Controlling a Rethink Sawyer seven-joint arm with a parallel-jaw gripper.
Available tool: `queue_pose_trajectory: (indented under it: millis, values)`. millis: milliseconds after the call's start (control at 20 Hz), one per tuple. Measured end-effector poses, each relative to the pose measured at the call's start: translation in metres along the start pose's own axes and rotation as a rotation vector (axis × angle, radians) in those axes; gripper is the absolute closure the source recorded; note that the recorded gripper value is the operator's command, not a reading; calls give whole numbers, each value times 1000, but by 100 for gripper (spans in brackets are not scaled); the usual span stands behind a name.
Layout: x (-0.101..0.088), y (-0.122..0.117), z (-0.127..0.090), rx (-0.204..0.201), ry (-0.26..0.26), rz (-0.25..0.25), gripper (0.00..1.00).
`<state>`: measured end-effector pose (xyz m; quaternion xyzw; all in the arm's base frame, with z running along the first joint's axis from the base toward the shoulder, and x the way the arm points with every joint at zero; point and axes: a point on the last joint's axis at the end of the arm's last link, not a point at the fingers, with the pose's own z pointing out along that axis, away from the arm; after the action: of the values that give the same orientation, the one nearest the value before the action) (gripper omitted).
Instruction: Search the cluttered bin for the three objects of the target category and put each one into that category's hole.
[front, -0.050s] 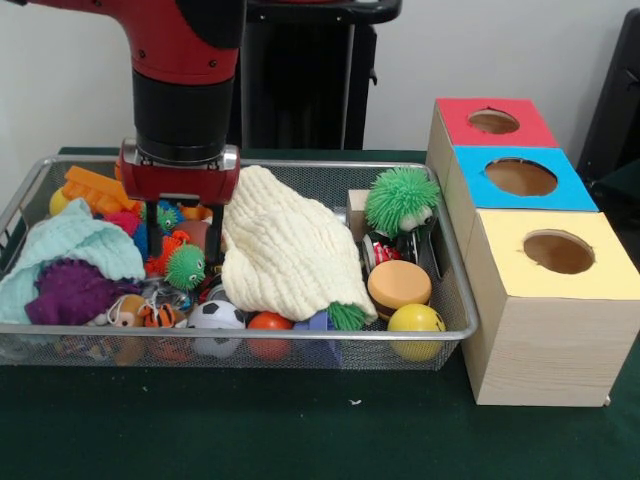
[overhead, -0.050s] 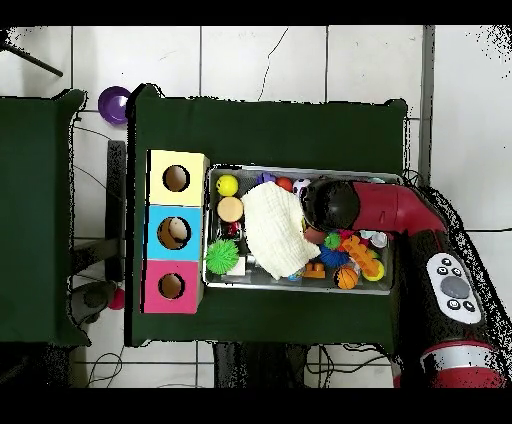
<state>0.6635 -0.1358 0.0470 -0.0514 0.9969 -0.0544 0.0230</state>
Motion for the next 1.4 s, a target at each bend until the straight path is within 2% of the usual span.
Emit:
queue_pose_trajectory:
  millis: [400,650,1050,1400]
  values:
    - [7,-1,9,8,14,-20,0]
    - [14,-14,13,21,19,-18,0]
    - [20,-22,16,40,23,-34,0]
    - [19,-21,24,39,-3,-37,0]
